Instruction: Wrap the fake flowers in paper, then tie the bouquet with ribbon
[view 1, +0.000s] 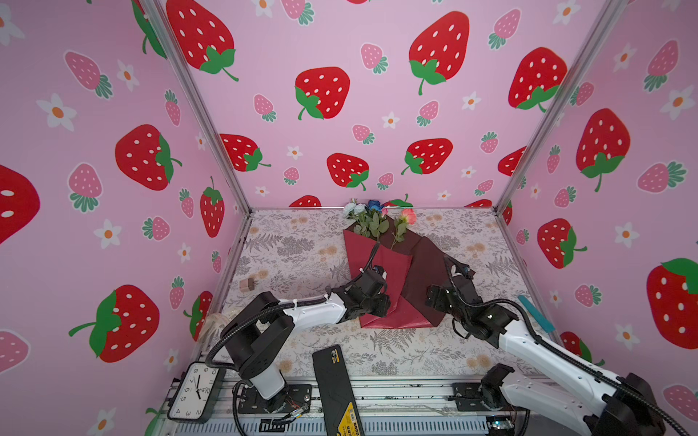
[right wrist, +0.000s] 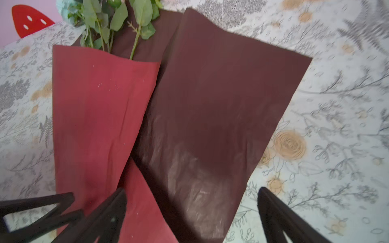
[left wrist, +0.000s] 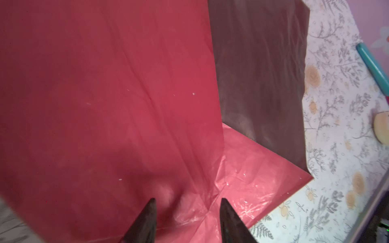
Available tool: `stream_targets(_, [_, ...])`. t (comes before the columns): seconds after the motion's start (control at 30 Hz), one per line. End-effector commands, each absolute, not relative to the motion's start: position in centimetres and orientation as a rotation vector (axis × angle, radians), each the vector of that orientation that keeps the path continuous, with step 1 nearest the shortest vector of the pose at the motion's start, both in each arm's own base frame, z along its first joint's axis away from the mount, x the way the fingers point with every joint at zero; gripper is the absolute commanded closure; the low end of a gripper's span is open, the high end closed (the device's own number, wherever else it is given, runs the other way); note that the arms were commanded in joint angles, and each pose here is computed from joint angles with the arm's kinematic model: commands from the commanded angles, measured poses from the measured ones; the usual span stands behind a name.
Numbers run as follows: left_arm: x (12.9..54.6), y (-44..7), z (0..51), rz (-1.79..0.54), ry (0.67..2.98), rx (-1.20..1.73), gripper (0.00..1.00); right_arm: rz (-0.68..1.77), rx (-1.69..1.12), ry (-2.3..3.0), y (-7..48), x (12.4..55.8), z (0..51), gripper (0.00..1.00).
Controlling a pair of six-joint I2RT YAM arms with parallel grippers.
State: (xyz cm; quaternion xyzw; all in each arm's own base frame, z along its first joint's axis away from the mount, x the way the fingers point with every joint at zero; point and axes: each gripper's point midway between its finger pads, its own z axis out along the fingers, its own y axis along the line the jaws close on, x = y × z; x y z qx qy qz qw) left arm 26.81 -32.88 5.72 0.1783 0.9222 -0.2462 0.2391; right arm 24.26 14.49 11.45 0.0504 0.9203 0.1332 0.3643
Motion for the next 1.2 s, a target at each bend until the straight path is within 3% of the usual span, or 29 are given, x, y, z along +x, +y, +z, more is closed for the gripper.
stream_targets(0.0, [26.7, -36.1, 7.8, -0.838, 2.466, 0.547, 0.56, 0.565, 0.121, 2.466, 16.7, 21.9, 10.1, 0.19])
stream_targets(0.1, [26.2, -36.5, 7.0, -0.866, 2.494, 0.569, 0.64, 0.769, 0.084, 2.5, 19.2, 20.4, 9.5, 0.38])
stream_targets(0.2, [25.7, -36.5, 6.3, -0.88, 2.521, 0.576, 0.66, 0.89, 0.041, 2.517, 21.1, 19.0, 9.3, 0.54])
stream_targets(0.53, [25.3, -36.1, 3.6, -0.835, 2.618, 0.572, 0.71, 0.896, -0.127, 2.637, 24.6, 17.9, 7.1, 0.86])
stream_targets(0.8, [25.2, -35.6, 2.8, -0.789, 2.662, 0.559, 0.74, 0.949, -0.154, 2.692, 26.0, 17.6, 5.4, 0.91])
stream_targets(1.17, [25.0, -35.3, 2.2, -0.783, 2.686, 0.539, 0.75, 0.845, -0.022, 2.754, 23.9, 18.2, 2.4, 0.96])
